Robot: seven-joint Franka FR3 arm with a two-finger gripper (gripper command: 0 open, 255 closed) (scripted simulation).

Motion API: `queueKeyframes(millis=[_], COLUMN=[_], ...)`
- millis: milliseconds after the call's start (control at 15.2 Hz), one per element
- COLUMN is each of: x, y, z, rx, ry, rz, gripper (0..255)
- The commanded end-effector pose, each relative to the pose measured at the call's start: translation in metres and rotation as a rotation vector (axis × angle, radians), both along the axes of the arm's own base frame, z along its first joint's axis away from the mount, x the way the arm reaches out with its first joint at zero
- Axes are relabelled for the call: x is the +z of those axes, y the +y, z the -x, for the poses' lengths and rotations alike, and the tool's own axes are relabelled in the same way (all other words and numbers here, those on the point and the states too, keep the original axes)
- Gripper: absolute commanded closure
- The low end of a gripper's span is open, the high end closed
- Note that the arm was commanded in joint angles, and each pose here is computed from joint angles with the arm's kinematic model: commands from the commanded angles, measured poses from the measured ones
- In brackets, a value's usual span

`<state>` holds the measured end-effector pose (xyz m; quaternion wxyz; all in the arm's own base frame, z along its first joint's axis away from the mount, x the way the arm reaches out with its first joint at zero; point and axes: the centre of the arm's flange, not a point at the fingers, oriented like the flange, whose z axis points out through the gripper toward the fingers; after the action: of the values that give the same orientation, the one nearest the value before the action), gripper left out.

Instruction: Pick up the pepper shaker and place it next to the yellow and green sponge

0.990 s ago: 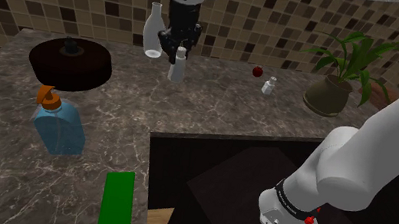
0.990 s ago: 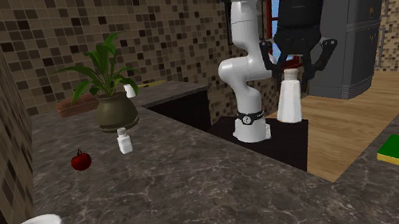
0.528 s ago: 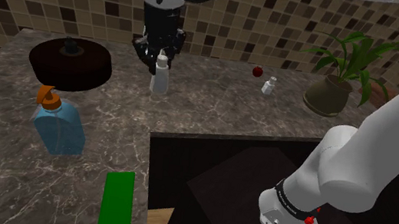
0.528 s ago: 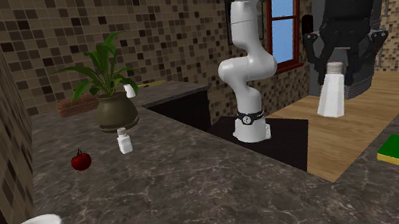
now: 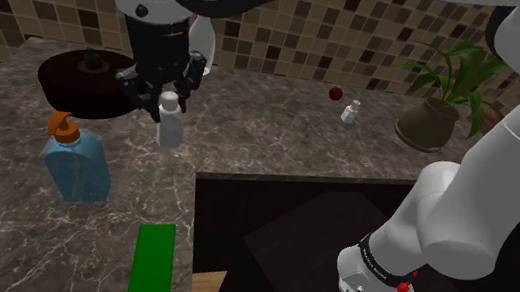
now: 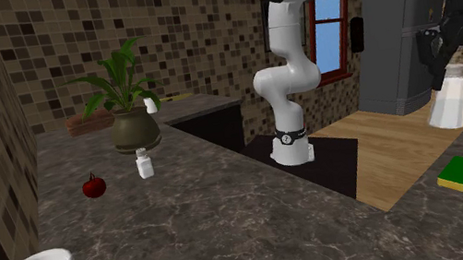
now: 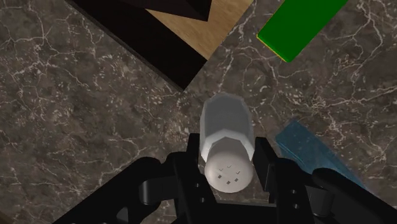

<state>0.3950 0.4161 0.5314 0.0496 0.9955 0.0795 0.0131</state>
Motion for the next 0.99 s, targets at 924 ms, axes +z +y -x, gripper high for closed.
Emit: queueKeyframes(millis=[924], x=[-0.074], y=[0.028], z=[0.014], rx=[-0.001], ry=[0.000], rz=[0.000], gripper=[255])
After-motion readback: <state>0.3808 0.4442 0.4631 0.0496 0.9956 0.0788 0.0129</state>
